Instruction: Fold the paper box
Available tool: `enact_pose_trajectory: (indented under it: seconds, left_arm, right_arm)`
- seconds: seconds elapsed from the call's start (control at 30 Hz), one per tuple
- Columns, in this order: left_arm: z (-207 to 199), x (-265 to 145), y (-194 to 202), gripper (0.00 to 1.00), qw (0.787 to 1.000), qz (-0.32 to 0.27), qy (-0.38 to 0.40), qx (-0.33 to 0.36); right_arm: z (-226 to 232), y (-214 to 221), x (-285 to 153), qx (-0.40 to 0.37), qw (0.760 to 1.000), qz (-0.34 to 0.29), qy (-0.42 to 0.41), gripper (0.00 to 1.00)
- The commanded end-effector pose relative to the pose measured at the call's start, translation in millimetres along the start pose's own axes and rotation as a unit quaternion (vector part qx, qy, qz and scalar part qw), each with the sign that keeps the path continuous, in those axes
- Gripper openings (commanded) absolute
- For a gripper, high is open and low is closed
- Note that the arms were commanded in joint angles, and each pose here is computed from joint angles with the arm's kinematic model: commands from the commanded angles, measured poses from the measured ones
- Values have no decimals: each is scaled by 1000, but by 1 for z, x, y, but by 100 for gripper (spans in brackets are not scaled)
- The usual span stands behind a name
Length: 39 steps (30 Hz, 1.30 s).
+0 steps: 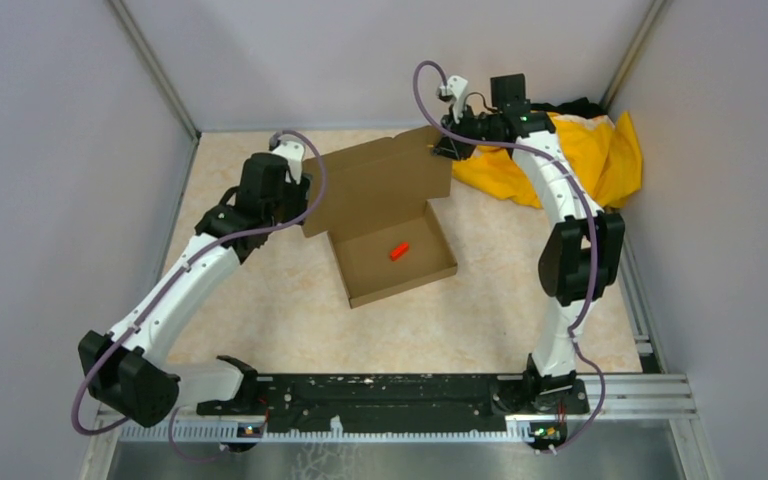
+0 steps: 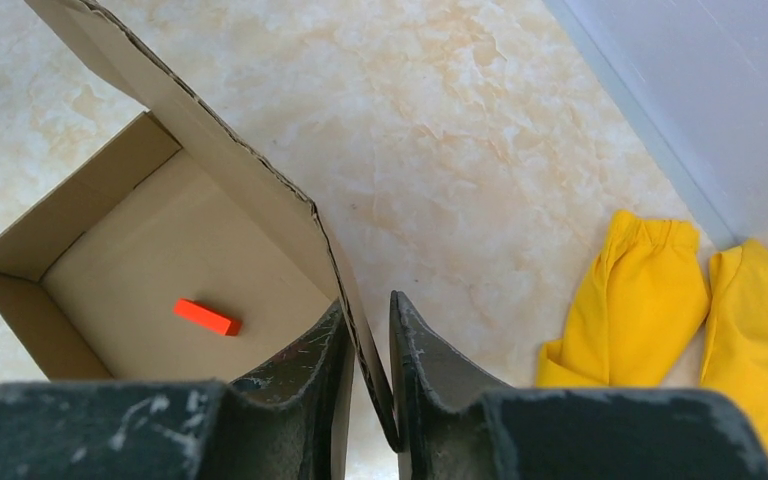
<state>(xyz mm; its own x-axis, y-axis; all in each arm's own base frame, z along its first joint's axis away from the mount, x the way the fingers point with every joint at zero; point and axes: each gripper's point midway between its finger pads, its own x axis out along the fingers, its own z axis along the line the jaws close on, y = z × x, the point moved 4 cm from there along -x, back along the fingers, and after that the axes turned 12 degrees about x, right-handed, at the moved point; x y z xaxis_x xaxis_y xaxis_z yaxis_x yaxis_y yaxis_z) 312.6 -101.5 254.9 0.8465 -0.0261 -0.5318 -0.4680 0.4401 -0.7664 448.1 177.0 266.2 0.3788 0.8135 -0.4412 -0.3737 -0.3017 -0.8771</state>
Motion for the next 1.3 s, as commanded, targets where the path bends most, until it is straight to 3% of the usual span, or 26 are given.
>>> enact_pose_trajectory:
  seconds: [0.0, 0.23, 0.5, 0.9, 1.07, 1.27]
  left_arm:
    - [9, -1, -30, 64, 999, -47, 14, 19]
    - [11, 9, -40, 64, 995, -57, 39, 70]
    - [5, 19, -48, 60, 992, -69, 72, 78]
    - [4, 21, -53, 40, 991, -78, 83, 70]
    - [1, 22, -52, 23, 991, -76, 92, 65]
    - [-5, 25, -52, 18, 990, -76, 109, 53]
  right_arm:
    - [1, -17, 1, -30, 999, -14, -1, 18]
    - [0, -15, 2, -30, 1000, -8, 1, 18]
    - [-2, -13, 3, -30, 1000, -3, 4, 17]
    - [-3, -12, 2, -30, 999, 0, 9, 16]
    - [-3, -14, 1, -31, 999, -1, 13, 16]
    - [1, -13, 3, -28, 999, 2, 16, 14]
